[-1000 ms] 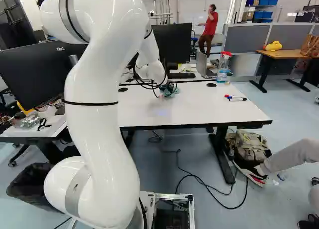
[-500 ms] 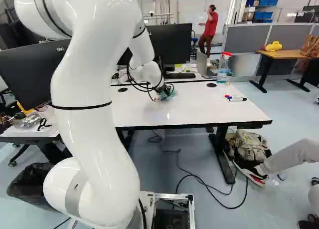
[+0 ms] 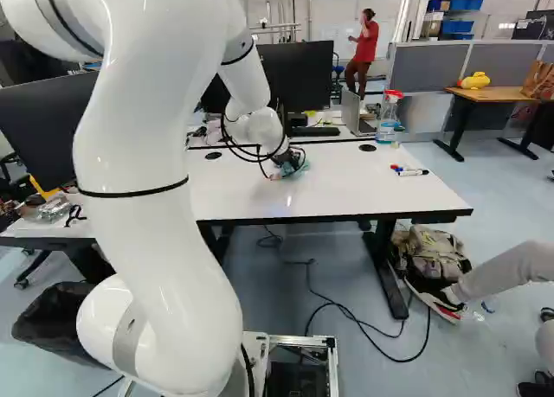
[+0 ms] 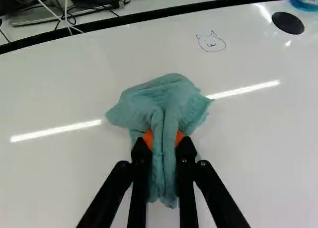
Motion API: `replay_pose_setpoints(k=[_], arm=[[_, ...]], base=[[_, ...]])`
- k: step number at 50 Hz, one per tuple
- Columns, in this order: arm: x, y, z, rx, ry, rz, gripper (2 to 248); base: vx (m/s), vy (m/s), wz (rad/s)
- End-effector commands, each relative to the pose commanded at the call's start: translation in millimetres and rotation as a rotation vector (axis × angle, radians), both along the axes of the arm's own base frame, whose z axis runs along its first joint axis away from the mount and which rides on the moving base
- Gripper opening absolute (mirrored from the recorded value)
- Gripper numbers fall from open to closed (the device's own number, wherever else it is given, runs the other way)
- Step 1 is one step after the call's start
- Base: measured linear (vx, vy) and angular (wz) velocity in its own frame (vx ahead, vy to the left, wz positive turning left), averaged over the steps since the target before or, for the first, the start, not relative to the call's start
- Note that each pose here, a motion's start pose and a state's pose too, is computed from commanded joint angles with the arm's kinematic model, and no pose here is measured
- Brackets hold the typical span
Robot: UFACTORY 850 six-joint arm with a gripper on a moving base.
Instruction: Clean the table with the green towel
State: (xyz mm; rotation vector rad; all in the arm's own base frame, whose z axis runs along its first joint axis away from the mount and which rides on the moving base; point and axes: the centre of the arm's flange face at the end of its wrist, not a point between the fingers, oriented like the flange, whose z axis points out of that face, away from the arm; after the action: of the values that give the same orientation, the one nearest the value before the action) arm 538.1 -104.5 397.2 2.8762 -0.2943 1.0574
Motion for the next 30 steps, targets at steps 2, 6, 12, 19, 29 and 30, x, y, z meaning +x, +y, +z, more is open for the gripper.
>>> replay_pose_setpoints(k=[2, 6, 12, 19, 29, 30], arm=[[2, -2.9, -0.1, 0.000, -0.001, -0.004, 60], [7, -7.4, -0.5, -0.001, -0.005, -0.010, 60], [18, -9.9, -1.2, -0.002, -0.010, -0.011, 60], [30, -10.1, -2.1, -0.004, -0.018, -0.007, 60], [49, -8.8, -3.5, -0.006, -0.029, 0.001, 60], [51, -8.3, -3.7, -0.006, -0.030, 0.003, 60]], base=[[0.000, 0.000, 0.000], [0.000, 0.000, 0.000], [0.000, 0.000, 0.000], [0.000, 0.000, 0.000], [0.000, 0.000, 0.000], [0.000, 0.000, 0.000]])
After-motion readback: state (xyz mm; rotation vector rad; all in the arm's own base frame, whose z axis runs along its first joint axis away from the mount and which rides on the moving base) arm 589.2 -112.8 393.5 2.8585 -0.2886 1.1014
